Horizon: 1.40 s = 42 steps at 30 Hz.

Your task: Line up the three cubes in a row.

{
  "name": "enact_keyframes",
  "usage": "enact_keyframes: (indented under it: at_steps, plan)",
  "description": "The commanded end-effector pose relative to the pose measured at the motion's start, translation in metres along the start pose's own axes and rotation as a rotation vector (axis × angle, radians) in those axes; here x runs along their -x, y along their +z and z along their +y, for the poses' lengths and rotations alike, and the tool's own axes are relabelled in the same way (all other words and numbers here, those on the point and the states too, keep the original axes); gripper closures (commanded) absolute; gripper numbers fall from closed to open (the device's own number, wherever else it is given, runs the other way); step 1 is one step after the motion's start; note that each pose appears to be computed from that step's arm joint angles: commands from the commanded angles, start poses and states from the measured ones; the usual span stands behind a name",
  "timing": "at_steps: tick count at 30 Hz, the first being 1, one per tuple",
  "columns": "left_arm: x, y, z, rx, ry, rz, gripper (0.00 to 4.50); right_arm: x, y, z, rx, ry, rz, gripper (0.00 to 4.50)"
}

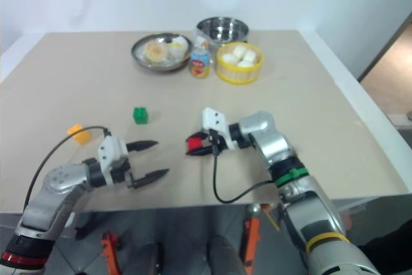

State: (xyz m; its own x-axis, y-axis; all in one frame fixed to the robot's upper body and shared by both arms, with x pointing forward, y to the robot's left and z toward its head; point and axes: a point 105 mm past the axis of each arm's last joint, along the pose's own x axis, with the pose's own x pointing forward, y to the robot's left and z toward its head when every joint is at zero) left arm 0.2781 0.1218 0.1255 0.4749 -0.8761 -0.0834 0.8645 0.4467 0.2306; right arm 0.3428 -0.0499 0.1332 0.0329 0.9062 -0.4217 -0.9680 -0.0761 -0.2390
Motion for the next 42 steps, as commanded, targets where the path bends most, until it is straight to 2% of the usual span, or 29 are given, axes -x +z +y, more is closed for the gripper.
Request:
enact_keyframes:
  at_steps: [1, 11, 12, 18, 25, 29, 31, 35, 42]
  plan:
    - [0.000, 0.012, -0.004, -0.032, -0.031, -0.028, 0.00, 0.002, 0.011, -0.005, 0.050, 0.010, -0.012, 3.22]
    - [0.001, 0.010, -0.004, -0.038, -0.042, -0.016, 0.00, 0.003, 0.008, -0.011, 0.021, 0.021, -0.004, 3.22]
    - [0.001, 0.009, -0.004, -0.039, -0.041, -0.015, 0.00, 0.003, 0.008, -0.012, 0.014, 0.021, -0.007, 2.18]
    - [0.002, 0.008, -0.003, -0.036, -0.035, -0.009, 0.00, 0.009, 0.015, -0.015, 0.017, 0.016, -0.023, 0.11]
    - [0.009, 0.005, 0.007, -0.008, 0.064, -0.014, 0.00, 0.024, 0.054, -0.017, 0.037, -0.072, -0.162, 0.05]
    - [0.020, 0.005, 0.024, 0.000, 0.219, -0.021, 0.00, 0.033, 0.081, -0.012, -0.007, -0.166, -0.296, 0.05]
    - [0.026, 0.005, 0.041, 0.000, 0.373, -0.024, 0.00, 0.032, 0.088, -0.003, -0.006, -0.207, -0.330, 0.05]
    - [0.032, 0.005, 0.064, -0.016, 0.606, -0.017, 0.00, 0.029, 0.088, 0.012, -0.020, -0.253, -0.345, 0.05]
    - [0.019, -0.004, 0.076, 0.078, 0.808, -0.016, 0.00, 0.029, 0.086, 0.008, 0.000, -0.348, -0.339, 0.05]
